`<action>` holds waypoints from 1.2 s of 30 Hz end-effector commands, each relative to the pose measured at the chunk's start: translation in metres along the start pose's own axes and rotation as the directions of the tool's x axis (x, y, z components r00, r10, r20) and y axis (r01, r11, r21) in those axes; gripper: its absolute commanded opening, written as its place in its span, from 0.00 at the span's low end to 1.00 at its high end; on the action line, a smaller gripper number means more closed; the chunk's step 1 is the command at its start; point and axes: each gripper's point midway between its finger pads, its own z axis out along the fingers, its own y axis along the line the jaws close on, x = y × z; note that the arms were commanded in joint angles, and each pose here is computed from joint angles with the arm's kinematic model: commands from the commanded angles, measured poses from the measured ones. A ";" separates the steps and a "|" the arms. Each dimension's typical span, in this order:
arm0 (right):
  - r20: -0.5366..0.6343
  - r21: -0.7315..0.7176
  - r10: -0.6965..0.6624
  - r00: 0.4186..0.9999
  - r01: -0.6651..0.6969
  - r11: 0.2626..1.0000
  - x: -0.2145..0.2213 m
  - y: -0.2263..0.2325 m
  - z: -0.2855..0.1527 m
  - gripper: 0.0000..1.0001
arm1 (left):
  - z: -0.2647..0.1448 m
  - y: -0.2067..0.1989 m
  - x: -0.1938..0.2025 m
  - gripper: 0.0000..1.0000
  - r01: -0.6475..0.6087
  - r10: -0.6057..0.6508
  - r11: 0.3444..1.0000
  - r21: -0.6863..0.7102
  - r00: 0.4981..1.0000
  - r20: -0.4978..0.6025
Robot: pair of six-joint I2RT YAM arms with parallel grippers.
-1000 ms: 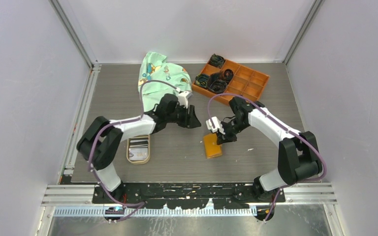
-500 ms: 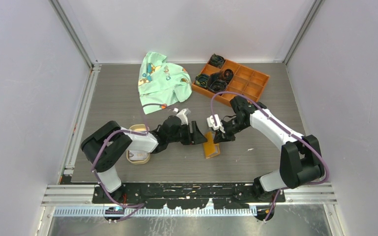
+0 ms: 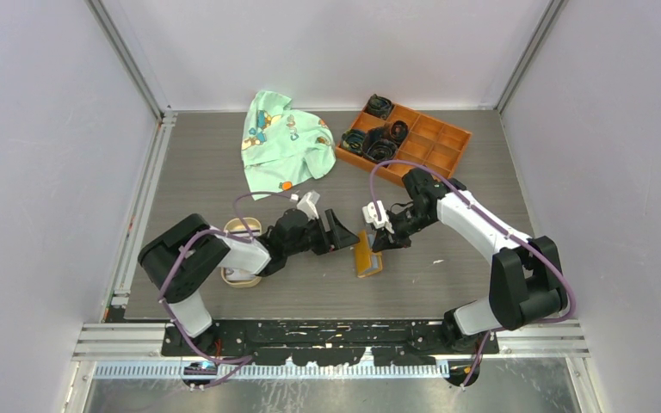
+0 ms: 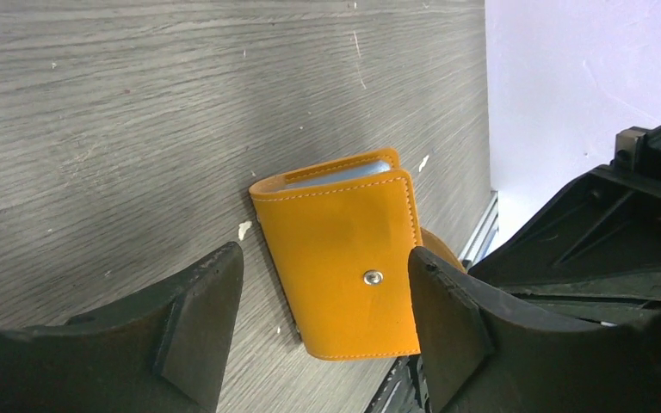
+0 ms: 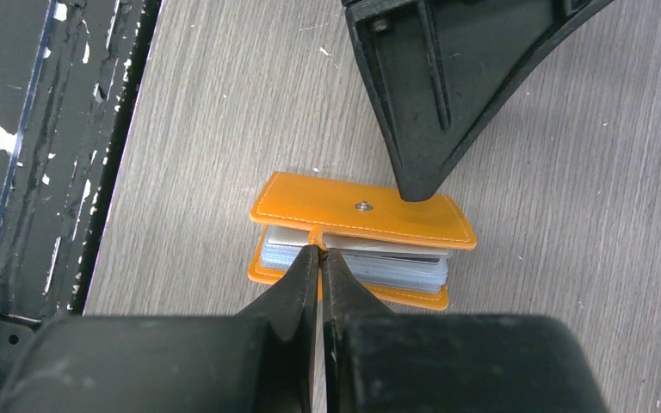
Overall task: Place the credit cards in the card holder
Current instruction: Open the card holder at the center of the board.
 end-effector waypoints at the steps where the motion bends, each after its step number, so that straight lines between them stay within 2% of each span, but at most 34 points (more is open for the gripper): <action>1: 0.059 0.010 -0.045 0.997 0.045 0.999 -0.018 0.004 -0.005 0.01 | -0.005 -0.027 -0.018 0.71 0.005 -0.009 0.999 0.053 0.997 0.072; 7: 0.060 0.007 -0.054 0.997 0.053 0.999 -0.020 0.005 -0.004 0.01 | -0.013 -0.030 -0.020 0.72 -0.058 0.061 0.998 -0.041 0.994 0.093; 15: 0.055 0.000 -0.054 0.997 0.054 0.999 -0.019 0.005 -0.002 0.01 | -0.019 -0.023 -0.016 0.73 -0.118 0.144 0.950 -0.289 0.987 0.070; 26: 0.051 0.007 -0.062 0.997 0.062 0.998 -0.020 0.005 -0.004 0.01 | -0.009 -0.026 -0.006 0.70 -0.228 0.235 0.914 -0.335 0.972 -0.022; 33: 0.041 0.008 -0.065 0.997 0.065 0.998 -0.019 0.005 -0.004 0.01 | -0.015 -0.009 -0.007 0.61 -0.290 0.293 0.867 -0.405 0.955 -0.056; 36: 0.029 0.014 -0.066 0.997 0.066 0.998 -0.017 0.003 -0.005 0.01 | -0.019 -0.003 -0.007 0.54 -0.313 0.313 0.849 -0.426 0.947 -0.071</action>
